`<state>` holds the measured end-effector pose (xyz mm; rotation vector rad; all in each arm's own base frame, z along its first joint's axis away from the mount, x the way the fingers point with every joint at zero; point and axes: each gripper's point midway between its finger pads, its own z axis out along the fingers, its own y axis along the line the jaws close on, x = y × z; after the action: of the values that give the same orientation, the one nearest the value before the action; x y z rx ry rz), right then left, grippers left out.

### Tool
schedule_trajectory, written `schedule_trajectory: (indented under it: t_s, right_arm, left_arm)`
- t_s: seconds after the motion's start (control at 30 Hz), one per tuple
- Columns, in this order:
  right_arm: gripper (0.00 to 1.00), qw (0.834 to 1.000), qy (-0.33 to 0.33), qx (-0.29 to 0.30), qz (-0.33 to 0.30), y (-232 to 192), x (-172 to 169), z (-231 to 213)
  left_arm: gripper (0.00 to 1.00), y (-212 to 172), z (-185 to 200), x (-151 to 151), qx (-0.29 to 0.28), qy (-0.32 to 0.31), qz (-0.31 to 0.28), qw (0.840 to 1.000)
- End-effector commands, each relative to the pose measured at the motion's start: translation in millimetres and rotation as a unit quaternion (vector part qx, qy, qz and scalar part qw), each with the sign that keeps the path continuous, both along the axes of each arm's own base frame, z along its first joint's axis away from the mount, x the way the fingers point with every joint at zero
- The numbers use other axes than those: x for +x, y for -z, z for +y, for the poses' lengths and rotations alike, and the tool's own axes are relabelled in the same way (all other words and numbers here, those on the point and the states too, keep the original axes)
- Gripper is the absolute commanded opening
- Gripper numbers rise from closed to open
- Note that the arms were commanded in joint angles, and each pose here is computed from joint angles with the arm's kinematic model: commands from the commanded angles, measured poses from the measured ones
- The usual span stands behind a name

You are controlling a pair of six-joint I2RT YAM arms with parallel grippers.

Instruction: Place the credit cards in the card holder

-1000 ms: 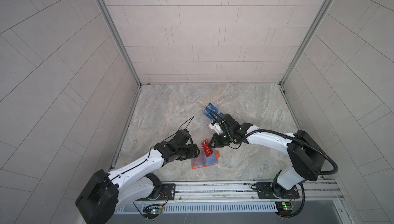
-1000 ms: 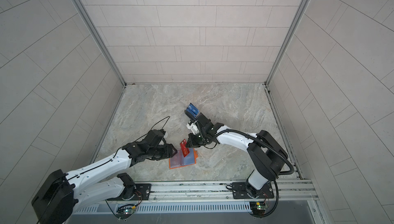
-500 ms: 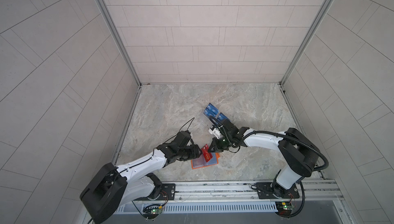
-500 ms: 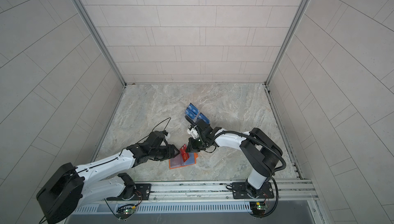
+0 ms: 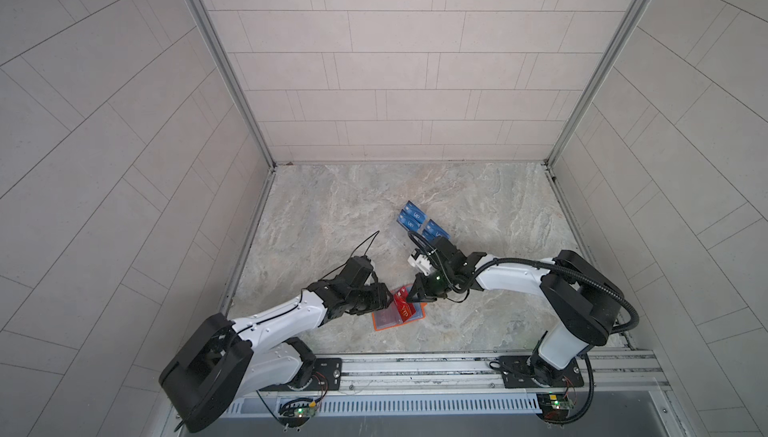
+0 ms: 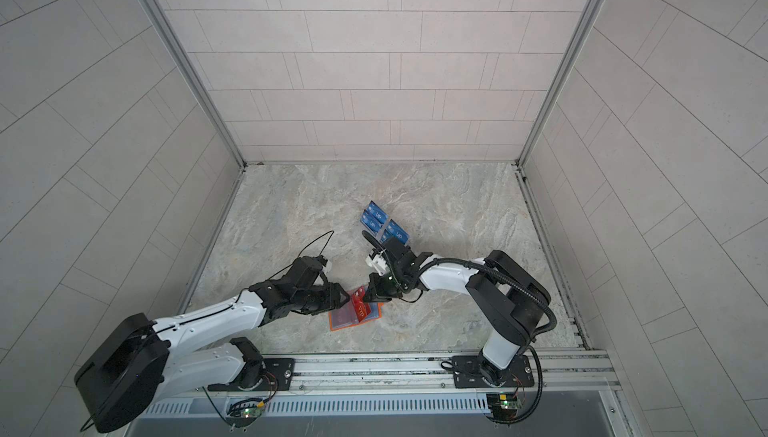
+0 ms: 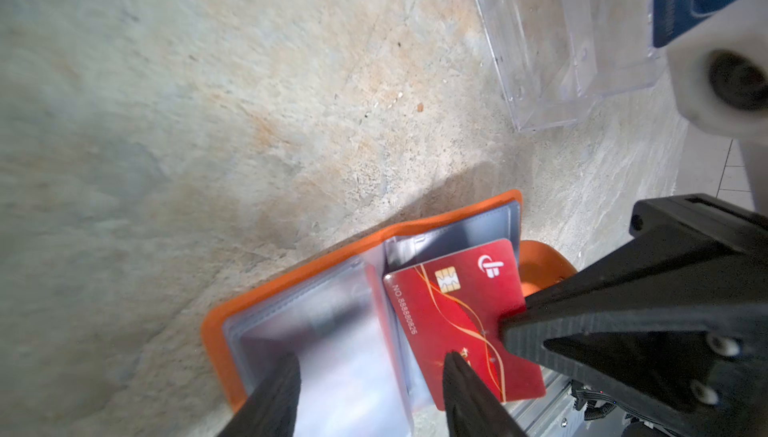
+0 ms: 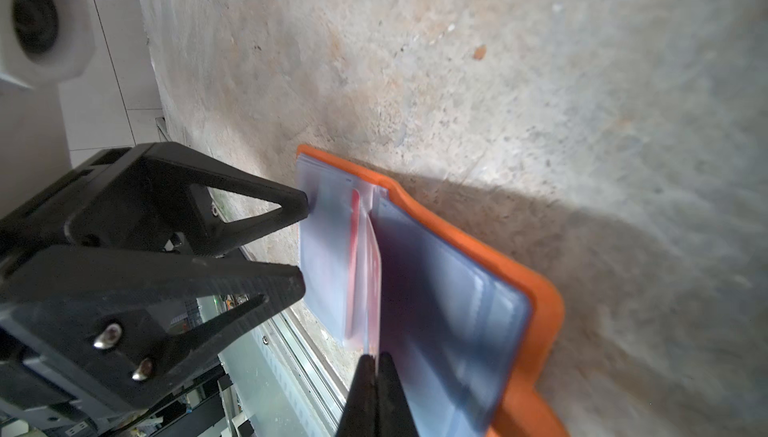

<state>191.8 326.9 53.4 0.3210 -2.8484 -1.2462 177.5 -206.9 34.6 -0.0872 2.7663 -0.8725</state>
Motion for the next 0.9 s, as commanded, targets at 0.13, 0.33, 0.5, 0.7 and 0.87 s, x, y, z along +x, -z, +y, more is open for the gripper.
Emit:
schedule_trajectory:
  t_s: [0.13, 0.33, 0.5, 0.7, 0.87]
  right_arm:
    - [0.0, 1.0, 0.0, 0.006, -0.005, -13, -7, -3]
    - [0.0, 1.0, 0.003, 0.007, -0.011, -16, -7, -4]
    - [0.0, 1.0, -0.007, 0.015, 0.001, -11, -9, 1]
    - [0.0, 0.999, -0.024, 0.024, 0.011, -9, -13, 7]
    - [0.0, 0.999, -0.028, 0.023, 0.013, -6, -15, 7]
  left_arm:
    - [0.6, 15, 13, -8, 0.035, 0.002, 0.013, 0.999]
    - [0.61, 16, 13, -9, 0.037, 0.004, 0.014, 0.999]
    - [0.61, 14, 14, -9, 0.038, 0.002, 0.012, 0.999]
    - [0.61, 13, 13, -8, 0.036, 0.004, 0.009, 0.999]
    - [0.61, 14, 14, -9, 0.038, 0.006, 0.011, 0.999]
